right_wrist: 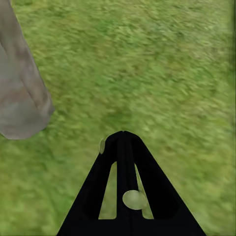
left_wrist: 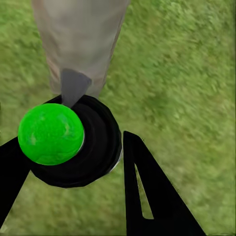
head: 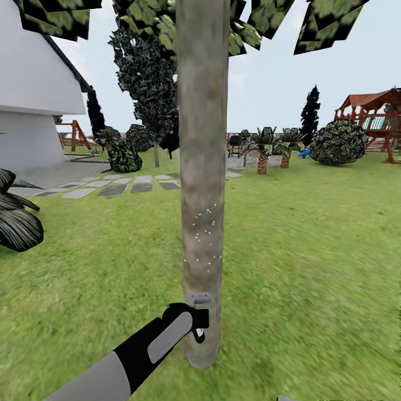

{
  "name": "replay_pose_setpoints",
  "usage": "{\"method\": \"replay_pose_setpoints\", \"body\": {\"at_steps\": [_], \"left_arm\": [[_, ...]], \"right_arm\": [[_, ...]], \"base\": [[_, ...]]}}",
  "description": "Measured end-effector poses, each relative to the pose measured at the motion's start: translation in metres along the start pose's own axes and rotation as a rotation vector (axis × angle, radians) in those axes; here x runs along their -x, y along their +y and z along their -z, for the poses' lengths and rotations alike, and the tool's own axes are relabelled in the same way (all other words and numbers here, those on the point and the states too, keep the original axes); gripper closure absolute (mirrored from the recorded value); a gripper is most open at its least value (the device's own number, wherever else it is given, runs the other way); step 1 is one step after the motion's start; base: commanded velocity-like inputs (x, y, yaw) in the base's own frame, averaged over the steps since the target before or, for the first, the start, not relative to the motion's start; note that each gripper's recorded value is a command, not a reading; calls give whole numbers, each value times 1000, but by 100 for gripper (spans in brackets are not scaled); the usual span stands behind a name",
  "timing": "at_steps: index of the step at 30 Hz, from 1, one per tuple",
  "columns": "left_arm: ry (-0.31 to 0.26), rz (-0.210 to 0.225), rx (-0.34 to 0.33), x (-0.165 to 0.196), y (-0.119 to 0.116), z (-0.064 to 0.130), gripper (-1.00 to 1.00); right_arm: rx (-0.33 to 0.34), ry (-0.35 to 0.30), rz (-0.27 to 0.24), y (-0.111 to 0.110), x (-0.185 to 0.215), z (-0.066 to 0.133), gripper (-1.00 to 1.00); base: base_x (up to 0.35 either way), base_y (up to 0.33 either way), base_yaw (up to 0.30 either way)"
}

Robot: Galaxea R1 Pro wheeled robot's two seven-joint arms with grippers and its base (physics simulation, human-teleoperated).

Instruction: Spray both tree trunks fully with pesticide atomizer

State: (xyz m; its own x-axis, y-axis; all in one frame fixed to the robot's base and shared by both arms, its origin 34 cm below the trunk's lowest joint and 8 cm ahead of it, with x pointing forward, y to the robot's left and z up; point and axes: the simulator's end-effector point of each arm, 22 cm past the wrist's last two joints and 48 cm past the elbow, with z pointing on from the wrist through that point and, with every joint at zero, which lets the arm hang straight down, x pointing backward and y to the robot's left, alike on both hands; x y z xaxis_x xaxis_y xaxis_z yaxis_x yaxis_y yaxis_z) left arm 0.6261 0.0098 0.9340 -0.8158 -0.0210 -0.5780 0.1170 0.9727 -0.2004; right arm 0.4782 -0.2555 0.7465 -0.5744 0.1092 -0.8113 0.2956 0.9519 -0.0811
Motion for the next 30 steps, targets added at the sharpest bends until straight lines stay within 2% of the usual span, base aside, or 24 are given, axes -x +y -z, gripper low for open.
{"method": "replay_pose_setpoints", "body": {"at_steps": [5, 18, 30], "left_arm": [[2, -16, 2, -3, -1, -1, 100], [1, -17, 0, -3, -2, -1, 100], [0, -16, 0, -3, -2, -1, 100]], "right_arm": [[-2, 1, 0, -1, 0, -1, 100], [-2, 0, 0, -1, 0, 0, 100], [4, 1, 5, 0, 0, 0, 100]], "base": [[-121, 276, -246], [-172, 301, -238], [-6, 347, -28]]}}
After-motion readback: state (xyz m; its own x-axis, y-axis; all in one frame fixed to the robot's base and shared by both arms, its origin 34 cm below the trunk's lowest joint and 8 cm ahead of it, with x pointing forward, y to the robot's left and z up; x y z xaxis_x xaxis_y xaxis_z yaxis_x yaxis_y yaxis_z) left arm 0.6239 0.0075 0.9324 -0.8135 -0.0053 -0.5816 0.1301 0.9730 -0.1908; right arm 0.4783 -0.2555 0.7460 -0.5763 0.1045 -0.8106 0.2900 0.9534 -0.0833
